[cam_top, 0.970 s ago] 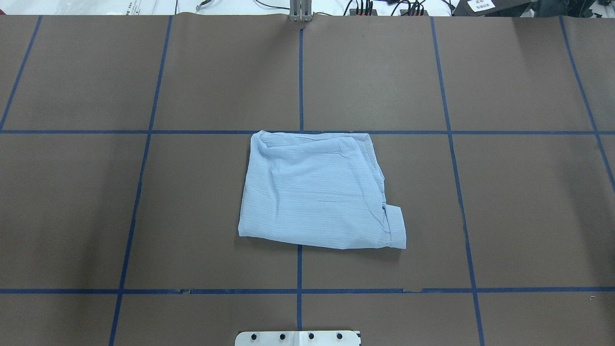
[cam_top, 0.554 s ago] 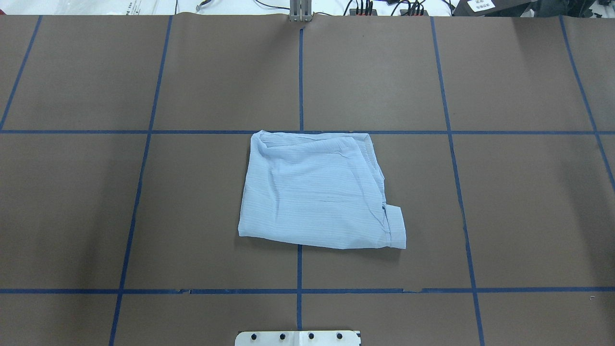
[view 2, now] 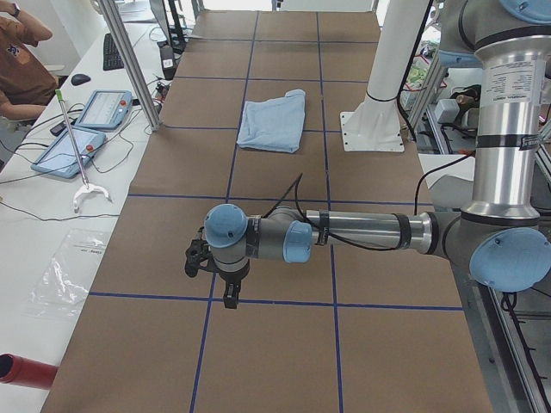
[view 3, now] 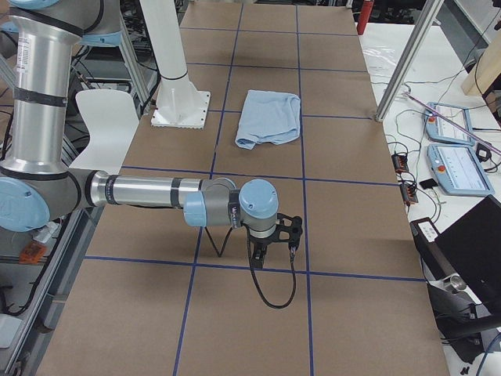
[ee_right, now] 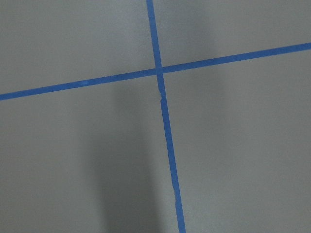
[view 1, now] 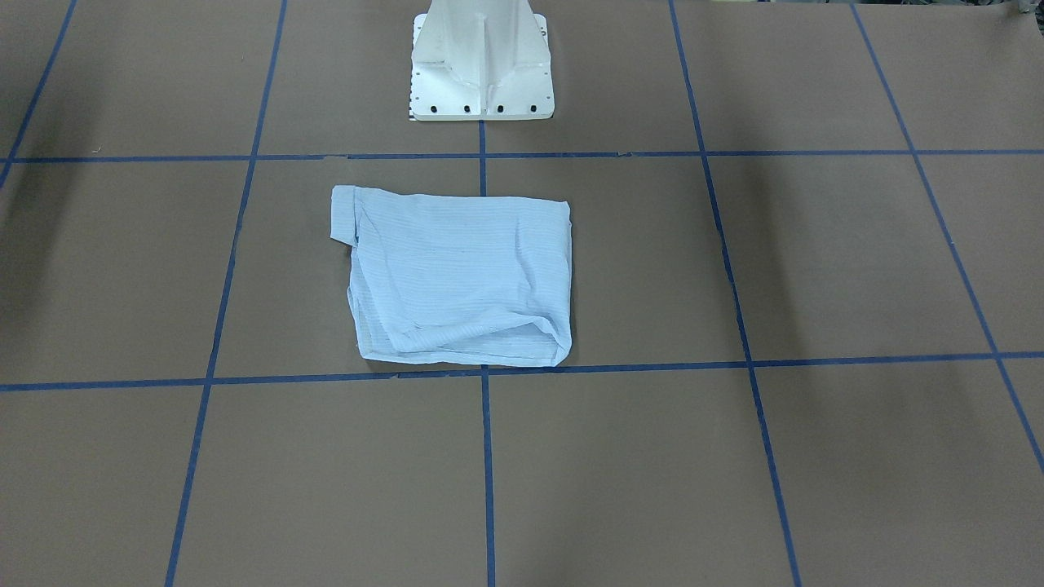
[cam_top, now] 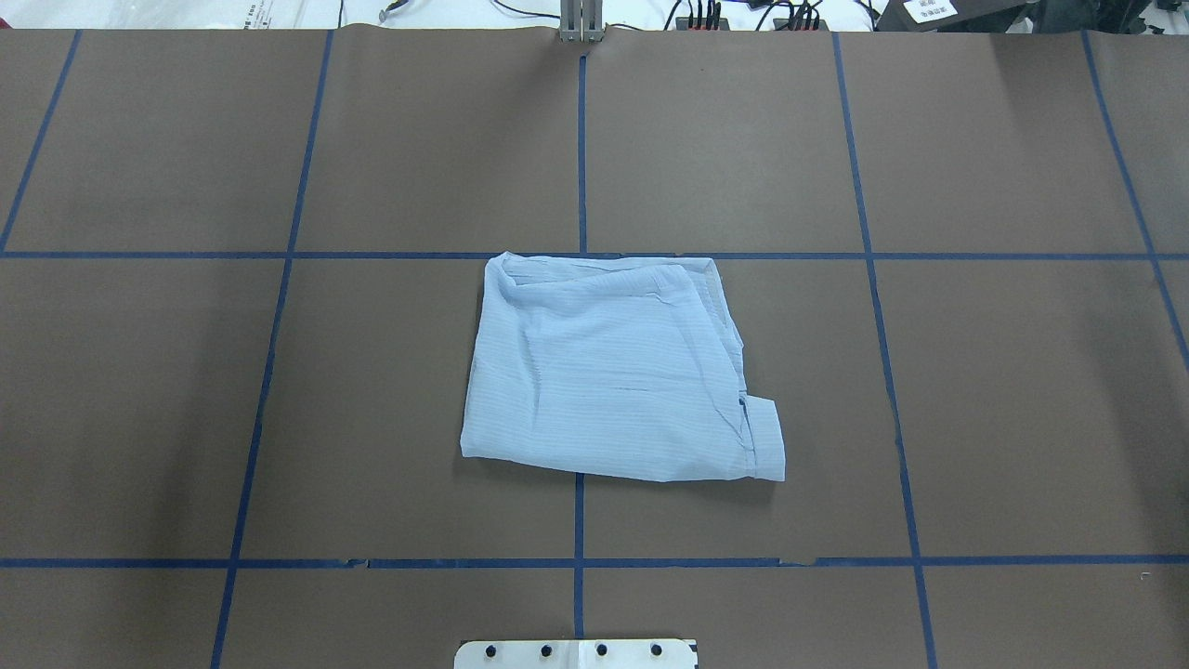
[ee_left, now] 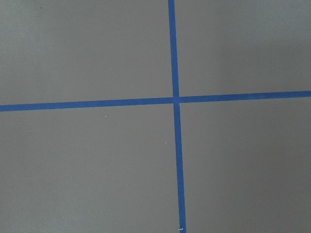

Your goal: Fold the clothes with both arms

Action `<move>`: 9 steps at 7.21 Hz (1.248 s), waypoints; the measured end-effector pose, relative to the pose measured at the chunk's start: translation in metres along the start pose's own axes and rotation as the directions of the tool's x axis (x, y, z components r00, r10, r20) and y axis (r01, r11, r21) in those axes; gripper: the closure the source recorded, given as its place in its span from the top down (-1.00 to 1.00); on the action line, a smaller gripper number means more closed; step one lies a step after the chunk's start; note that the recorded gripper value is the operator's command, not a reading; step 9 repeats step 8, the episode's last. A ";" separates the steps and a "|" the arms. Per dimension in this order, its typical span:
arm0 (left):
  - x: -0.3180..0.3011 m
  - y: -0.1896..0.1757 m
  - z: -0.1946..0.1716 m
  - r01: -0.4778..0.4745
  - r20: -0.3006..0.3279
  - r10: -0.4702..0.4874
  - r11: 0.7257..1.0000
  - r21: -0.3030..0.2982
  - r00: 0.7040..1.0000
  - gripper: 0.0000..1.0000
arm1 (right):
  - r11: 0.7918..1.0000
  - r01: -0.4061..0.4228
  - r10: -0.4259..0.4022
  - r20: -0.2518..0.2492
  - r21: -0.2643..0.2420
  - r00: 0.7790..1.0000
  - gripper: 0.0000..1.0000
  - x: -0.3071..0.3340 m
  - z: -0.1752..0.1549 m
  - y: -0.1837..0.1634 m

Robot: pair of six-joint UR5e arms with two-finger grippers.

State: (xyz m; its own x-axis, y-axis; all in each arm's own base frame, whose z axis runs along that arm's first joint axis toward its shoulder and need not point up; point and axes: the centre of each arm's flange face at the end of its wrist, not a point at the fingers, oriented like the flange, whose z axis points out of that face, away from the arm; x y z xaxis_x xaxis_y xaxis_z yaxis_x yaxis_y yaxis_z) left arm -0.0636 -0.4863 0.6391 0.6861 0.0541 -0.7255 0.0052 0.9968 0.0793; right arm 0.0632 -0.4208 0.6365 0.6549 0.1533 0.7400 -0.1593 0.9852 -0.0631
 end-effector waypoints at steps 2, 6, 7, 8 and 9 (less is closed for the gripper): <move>0.000 0.000 0.000 0.000 0.000 0.000 1.000 0.000 1.000 1.00 | 1.000 0.000 0.000 0.000 0.000 1.000 1.00 0.000 0.000 0.000; 0.002 -0.002 -0.001 0.001 0.000 -0.001 1.000 0.003 1.000 1.00 | 1.000 0.002 -0.002 0.000 0.002 1.000 1.00 -0.001 0.000 0.000; 0.003 -0.003 -0.002 -0.001 0.000 0.001 1.000 0.004 1.000 1.00 | 1.000 0.004 -0.004 0.001 0.003 1.000 1.00 -0.001 -0.001 0.000; 0.004 -0.004 -0.003 -0.002 0.000 0.002 1.000 0.005 1.000 1.00 | 1.000 0.006 -0.006 0.001 0.004 1.000 1.00 -0.001 -0.001 -0.001; 0.004 -0.004 -0.003 -0.002 0.000 0.002 1.000 0.005 1.000 1.00 | 1.000 0.006 -0.006 0.001 0.004 1.000 1.00 -0.001 -0.001 -0.001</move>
